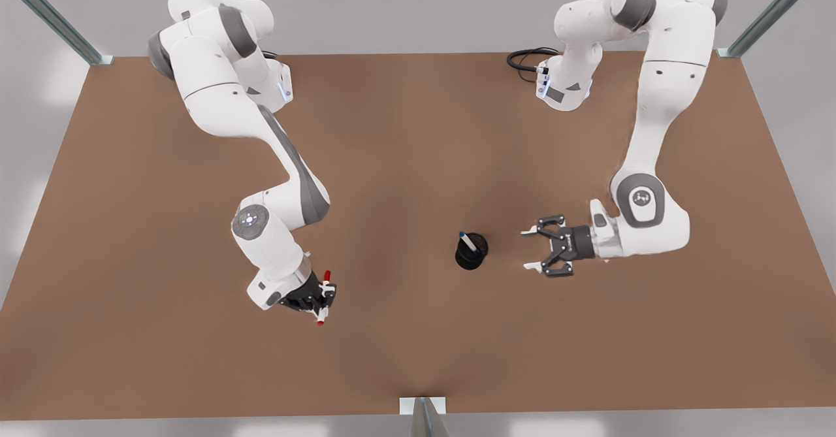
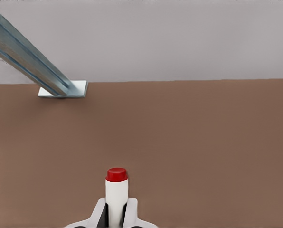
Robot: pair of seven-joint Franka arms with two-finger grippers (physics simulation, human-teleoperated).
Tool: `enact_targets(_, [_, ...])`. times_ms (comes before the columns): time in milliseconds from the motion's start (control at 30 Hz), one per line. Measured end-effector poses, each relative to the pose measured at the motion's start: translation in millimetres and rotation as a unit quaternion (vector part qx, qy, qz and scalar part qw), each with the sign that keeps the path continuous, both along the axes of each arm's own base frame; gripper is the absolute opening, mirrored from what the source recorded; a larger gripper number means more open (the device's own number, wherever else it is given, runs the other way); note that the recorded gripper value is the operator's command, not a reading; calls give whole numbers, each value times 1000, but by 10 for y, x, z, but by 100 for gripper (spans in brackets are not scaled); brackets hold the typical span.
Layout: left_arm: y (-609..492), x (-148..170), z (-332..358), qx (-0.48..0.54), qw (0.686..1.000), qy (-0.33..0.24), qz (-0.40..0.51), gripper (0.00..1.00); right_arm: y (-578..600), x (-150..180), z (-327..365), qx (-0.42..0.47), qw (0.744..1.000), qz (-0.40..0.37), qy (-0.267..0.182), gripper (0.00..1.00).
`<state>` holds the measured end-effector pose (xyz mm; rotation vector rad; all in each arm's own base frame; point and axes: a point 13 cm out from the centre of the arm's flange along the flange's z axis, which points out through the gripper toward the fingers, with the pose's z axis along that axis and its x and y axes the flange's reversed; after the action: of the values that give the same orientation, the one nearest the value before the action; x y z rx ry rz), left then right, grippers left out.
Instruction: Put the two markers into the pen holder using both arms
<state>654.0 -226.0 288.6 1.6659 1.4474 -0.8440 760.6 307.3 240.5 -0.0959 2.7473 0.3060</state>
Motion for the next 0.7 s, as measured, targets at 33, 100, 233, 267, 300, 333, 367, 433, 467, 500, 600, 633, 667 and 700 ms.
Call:
enact_targets(33, [281,121,231,61,998,-23,-23,100,243,-30,79,10,1000,13,-16,21])
enact_targets(100, [745,222,656,199,978,-37,-57,100,777,-73,382,34,997,40,-59,21])
enact_targets(233, [1506,-84,1552,394,918,26,31,100,1842,-353,968,78,983,94,-133,21])
enact_targets(267, [1626,-230,1674,426,901,50,68,100,2093,-467,1087,88,979,108,-148,21])
enact_targets(300, [1665,-446,1682,449,885,77,97,100,2331,-581,1226,98,975,120,-162,21])
enact_targets(333, [1681,-539,1701,463,872,97,126,100,2576,-728,1318,103,970,134,-176,21])
enact_targets(367, [1716,-572,1695,471,860,116,156,100,2803,-882,1363,101,965,149,-190,21])
enact_targets(433, [1811,-584,1618,479,837,157,213,100,3221,-1059,1278,89,956,171,-223,21])
enact_targets(467, [1857,-585,1588,480,825,175,240,100,3404,-1072,1244,90,950,177,-241,21])
enact_targets(500, [1888,-588,1570,479,814,191,265,100,3518,-1065,1177,89,946,180,-254,21])
enact_targets(600, [1889,-594,1508,475,784,231,326,100,3736,-1133,1077,82,937,189,-282,21])
enact_targets(633, [1892,-591,1474,473,774,244,344,100,3757,-1139,1039,83,937,189,-283,21])
enact_targets(667, [1896,-585,1434,472,763,256,360,100,3769,-1138,957,82,937,188,-283,21])
enact_targets(700, [1903,-583,1410,469,753,267,377,100,3770,-1132,854,81,938,187,-280,21])
